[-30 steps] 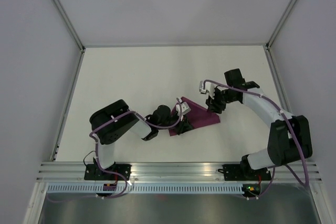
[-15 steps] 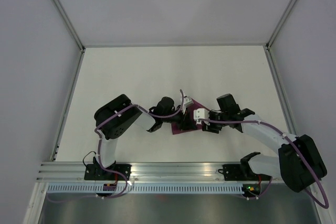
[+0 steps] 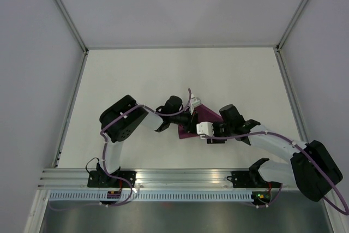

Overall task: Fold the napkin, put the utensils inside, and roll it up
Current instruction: Roll the napkin with the utensil

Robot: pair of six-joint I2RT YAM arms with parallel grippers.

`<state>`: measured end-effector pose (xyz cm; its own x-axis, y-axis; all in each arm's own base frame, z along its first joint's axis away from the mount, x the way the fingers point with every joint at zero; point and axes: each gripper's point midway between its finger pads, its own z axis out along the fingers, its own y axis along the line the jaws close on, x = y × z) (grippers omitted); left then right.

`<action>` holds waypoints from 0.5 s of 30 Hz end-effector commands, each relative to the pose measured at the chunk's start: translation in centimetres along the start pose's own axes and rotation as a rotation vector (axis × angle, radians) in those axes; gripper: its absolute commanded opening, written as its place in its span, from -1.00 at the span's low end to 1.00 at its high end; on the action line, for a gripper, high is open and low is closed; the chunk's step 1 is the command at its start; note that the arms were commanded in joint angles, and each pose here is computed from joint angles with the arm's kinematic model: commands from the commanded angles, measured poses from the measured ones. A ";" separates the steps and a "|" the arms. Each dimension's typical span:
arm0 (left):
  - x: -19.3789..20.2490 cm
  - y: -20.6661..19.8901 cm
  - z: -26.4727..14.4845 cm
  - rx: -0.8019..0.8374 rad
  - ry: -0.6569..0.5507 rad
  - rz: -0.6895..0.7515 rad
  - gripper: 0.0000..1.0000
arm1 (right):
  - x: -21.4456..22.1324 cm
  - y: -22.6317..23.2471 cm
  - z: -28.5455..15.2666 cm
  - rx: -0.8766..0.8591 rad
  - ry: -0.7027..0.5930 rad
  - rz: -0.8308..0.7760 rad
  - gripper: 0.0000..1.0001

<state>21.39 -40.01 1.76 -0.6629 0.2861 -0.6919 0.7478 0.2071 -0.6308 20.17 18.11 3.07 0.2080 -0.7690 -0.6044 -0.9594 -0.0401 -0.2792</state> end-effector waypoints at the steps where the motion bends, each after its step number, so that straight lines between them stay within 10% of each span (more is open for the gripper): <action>1: 10.7 3.2 -2.2 -0.166 0.293 -0.301 -0.95 | 0.4 -0.1 0.3 0.029 0.017 -0.027 0.10; 15: 10.6 2.9 -2.6 -0.120 0.333 -0.309 -0.95 | 2.8 -0.3 1.4 0.093 0.102 -0.096 0.01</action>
<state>21.41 -39.67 1.70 -0.7047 0.3275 -0.6294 0.7029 0.2015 -0.6822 21.37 18.37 2.00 0.2869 -0.7794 -0.5570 -0.9175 -0.0563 -0.3938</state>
